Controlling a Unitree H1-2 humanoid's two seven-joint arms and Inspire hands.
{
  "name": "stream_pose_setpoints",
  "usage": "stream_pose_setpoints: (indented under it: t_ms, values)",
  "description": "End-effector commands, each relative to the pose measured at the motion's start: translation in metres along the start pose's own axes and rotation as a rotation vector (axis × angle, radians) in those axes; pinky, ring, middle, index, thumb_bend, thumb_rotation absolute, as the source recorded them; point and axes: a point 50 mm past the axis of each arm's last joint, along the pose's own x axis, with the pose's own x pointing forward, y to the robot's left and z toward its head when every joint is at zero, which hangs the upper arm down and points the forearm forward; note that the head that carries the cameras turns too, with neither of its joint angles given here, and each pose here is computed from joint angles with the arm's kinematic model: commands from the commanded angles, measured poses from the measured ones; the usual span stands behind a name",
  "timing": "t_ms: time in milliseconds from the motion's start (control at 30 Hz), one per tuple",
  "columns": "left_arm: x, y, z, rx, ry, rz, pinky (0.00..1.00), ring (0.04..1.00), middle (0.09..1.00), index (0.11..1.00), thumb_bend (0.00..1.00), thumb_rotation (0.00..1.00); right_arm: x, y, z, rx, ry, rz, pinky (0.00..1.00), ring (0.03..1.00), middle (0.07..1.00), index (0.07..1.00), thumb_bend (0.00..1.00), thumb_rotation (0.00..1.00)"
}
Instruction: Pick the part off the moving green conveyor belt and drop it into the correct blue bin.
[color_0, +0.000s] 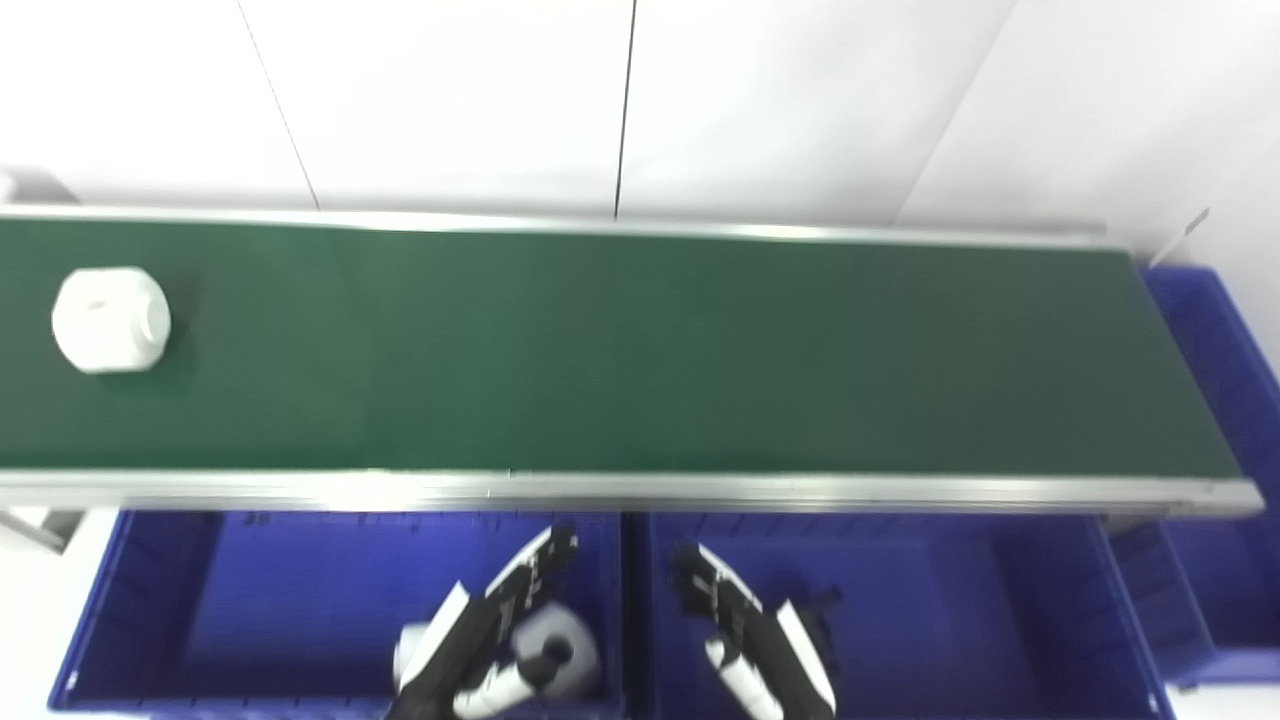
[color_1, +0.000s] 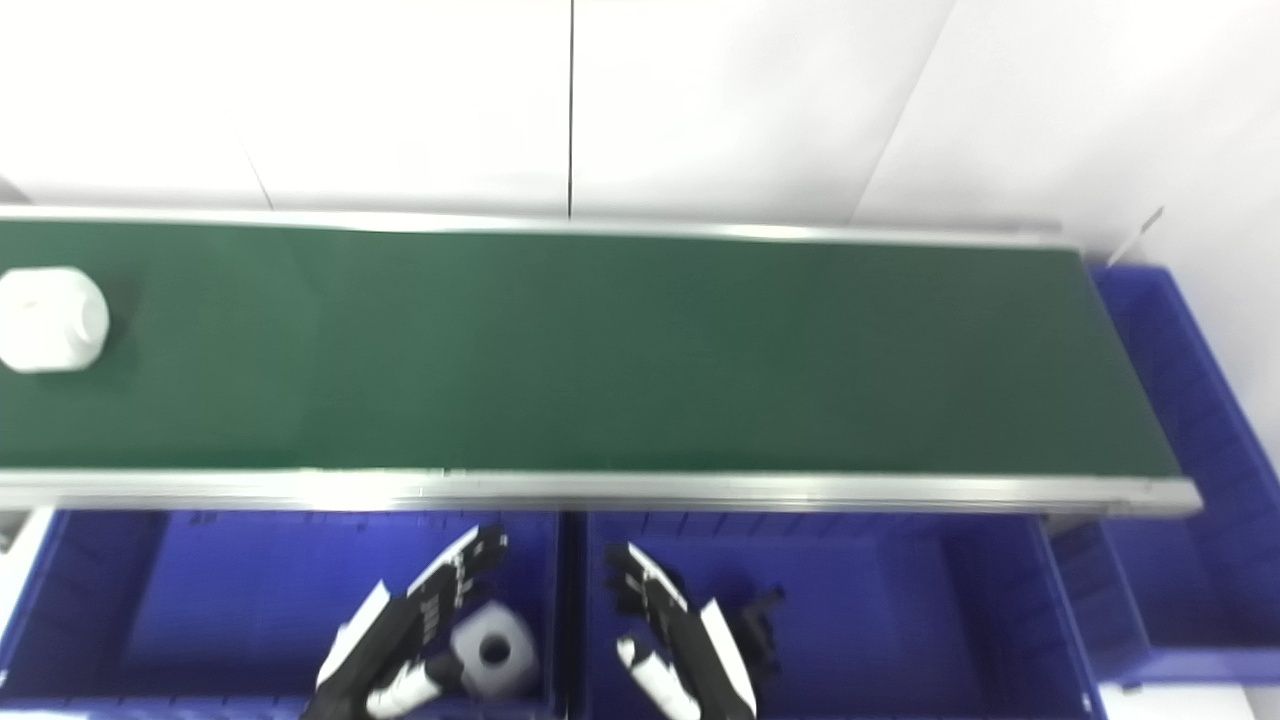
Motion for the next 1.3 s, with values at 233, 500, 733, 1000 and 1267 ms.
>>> stream_pose_setpoints:
  t_ms: [233, 500, 733, 1000, 1267]
  values:
    - [0.003, 0.001, 0.010, 0.005, -0.061, 0.009, 0.88, 0.933, 0.931, 0.937, 0.92, 0.83, 0.000, 0.001, 0.010, 0.011, -0.082, -0.003, 0.84, 0.863, 0.903, 0.905, 0.88, 0.95]
    - [0.002, 0.001, 0.012, 0.008, -0.067, 0.008, 0.88, 0.938, 0.939, 0.940, 0.92, 0.84, -0.001, 0.001, 0.012, 0.010, -0.090, 0.001, 0.84, 0.866, 0.908, 0.912, 0.88, 0.95]
    - [0.001, 0.003, 0.018, 0.016, -0.066, 0.008, 0.89, 0.944, 0.939, 0.947, 0.91, 0.85, -0.001, 0.001, 0.016, 0.020, -0.102, 0.000, 0.85, 0.863, 0.909, 0.916, 0.87, 0.95]
    - [0.000, 0.003, 0.020, 0.012, -0.071, 0.019, 0.92, 0.951, 0.940, 0.948, 0.90, 0.86, -0.001, 0.002, 0.023, -0.006, -0.124, -0.032, 0.88, 0.908, 0.945, 0.930, 0.84, 0.97]
    - [0.001, 0.002, 0.021, 0.012, -0.070, 0.023, 0.95, 0.966, 0.945, 0.952, 0.91, 0.88, -0.003, 0.001, 0.022, -0.017, -0.124, -0.023, 0.96, 0.971, 0.982, 0.957, 0.83, 0.99]
